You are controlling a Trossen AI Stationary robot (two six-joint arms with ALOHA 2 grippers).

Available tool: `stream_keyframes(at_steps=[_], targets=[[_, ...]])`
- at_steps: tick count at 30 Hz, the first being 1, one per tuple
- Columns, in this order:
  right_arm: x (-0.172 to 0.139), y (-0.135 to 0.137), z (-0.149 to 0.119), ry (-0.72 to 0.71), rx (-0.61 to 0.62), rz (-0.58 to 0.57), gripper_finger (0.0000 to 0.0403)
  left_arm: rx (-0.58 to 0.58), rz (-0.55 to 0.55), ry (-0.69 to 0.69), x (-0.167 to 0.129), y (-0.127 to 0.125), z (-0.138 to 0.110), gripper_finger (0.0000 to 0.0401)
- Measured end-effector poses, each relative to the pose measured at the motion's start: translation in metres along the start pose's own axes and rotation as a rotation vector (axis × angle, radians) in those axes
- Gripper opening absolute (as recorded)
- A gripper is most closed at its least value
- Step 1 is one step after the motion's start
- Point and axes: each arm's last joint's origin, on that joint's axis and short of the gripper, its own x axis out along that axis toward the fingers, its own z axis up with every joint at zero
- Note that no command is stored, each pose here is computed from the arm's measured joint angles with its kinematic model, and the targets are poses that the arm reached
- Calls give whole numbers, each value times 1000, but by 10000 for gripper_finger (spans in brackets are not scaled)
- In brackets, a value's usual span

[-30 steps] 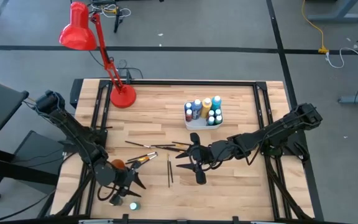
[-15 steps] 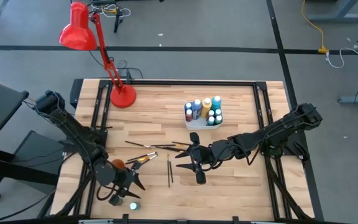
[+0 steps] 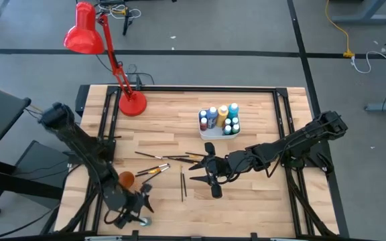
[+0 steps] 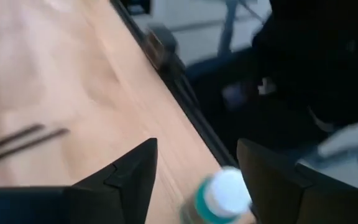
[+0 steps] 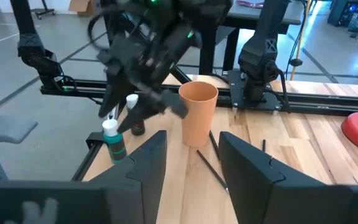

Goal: Pick & Place Paint Supplies
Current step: Put the small light blue paint bottle into the white bin

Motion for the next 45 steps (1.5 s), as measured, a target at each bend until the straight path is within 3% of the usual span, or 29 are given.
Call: stream_keyframes(at_steps=[6,24,31,39,45], targets=[[0,0,1,-8,1,0,150,40,-67,11,12,-14,-10,238],[0,0,1,-10,1,1,150,56,-48,84,12,-12,-18,234],[0,0,1,-11,2,1,150,73,-50,86,12,-10,-17,198],[0,0,1,-10,2,1,150,128,-56,74,13,-9,-16,129],[0,-1,2,-20,0,-29,150,214,-72,-97,10,-12,1,127]])
